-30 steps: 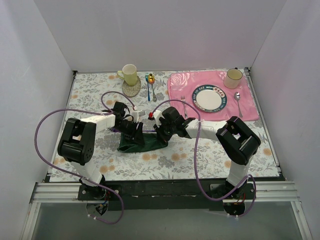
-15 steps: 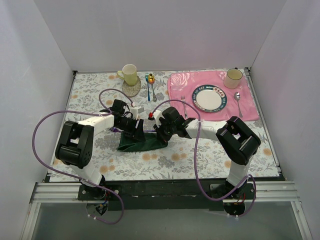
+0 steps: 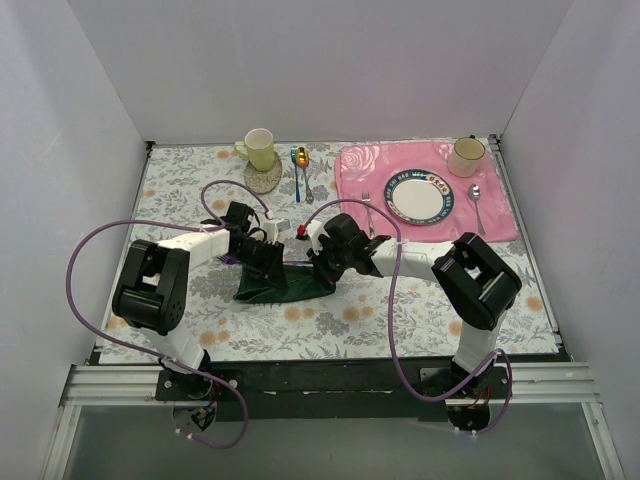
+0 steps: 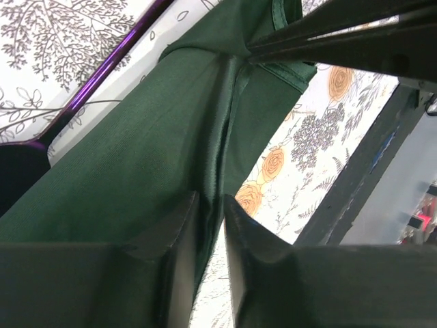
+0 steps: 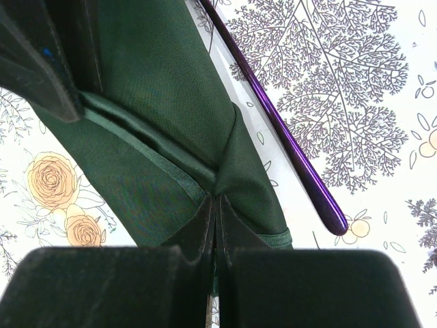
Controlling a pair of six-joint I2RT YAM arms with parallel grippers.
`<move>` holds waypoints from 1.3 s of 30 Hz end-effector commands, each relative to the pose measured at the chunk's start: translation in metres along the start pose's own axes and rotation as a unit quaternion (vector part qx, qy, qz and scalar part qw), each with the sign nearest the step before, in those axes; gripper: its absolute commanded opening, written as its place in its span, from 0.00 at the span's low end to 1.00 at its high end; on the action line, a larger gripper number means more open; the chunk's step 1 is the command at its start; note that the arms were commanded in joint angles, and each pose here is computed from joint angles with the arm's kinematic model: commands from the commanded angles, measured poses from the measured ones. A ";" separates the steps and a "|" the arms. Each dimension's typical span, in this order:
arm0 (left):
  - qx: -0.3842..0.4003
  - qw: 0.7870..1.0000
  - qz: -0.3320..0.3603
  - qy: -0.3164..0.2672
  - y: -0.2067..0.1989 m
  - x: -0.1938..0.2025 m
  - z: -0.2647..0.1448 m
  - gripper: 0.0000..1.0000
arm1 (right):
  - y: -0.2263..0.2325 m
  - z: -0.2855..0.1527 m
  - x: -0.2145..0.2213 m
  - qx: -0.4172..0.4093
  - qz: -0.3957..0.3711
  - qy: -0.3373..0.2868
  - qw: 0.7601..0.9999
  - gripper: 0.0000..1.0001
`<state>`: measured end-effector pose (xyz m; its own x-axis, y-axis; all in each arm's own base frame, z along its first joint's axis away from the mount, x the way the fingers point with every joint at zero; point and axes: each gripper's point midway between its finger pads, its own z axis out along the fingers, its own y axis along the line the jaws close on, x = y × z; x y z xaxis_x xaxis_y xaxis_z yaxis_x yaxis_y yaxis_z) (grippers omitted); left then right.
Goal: Fold the napkin into a case and place the utensils inside
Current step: Stuff the top corner of the smaller-rectangle-folded napkin at the center of the board.
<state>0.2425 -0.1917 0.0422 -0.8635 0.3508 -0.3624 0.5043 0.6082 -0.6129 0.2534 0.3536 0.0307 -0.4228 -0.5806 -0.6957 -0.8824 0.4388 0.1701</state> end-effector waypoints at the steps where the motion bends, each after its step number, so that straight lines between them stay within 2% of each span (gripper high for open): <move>1: 0.023 1.000 0.014 -0.010 -0.010 -0.014 0.001 0.13 | 0.001 -0.004 0.000 -0.004 -0.009 -0.002 1.000 0.01; 3: 0.024 0.999 0.022 -0.017 -0.013 -0.019 0.000 0.04 | 0.003 -0.005 -0.002 -0.007 -0.014 -0.006 1.000 0.01; 5: 0.023 0.999 0.025 -0.021 -0.014 -0.025 -0.001 0.00 | 0.005 -0.007 -0.006 -0.010 -0.018 -0.013 1.000 0.01; 14: 0.025 0.999 0.031 -0.026 -0.013 -0.044 0.001 0.00 | 0.009 -0.016 -0.016 -0.018 -0.033 -0.030 0.999 0.01; 24: 0.017 0.999 0.027 -0.011 0.007 -0.044 0.018 0.00 | 0.009 -0.014 -0.014 -0.020 -0.035 -0.028 0.999 0.01; 39: -0.013 0.999 -0.023 0.036 0.032 -0.016 0.036 0.00 | 0.006 -0.036 -0.049 0.009 -0.013 -0.049 0.999 0.01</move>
<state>0.2709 -0.2120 0.0222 -0.8854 0.3492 -0.3068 0.4622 0.5912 -0.6610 0.2487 0.3479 0.0454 -0.4020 -0.5908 -0.6996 -0.8928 0.4226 0.1561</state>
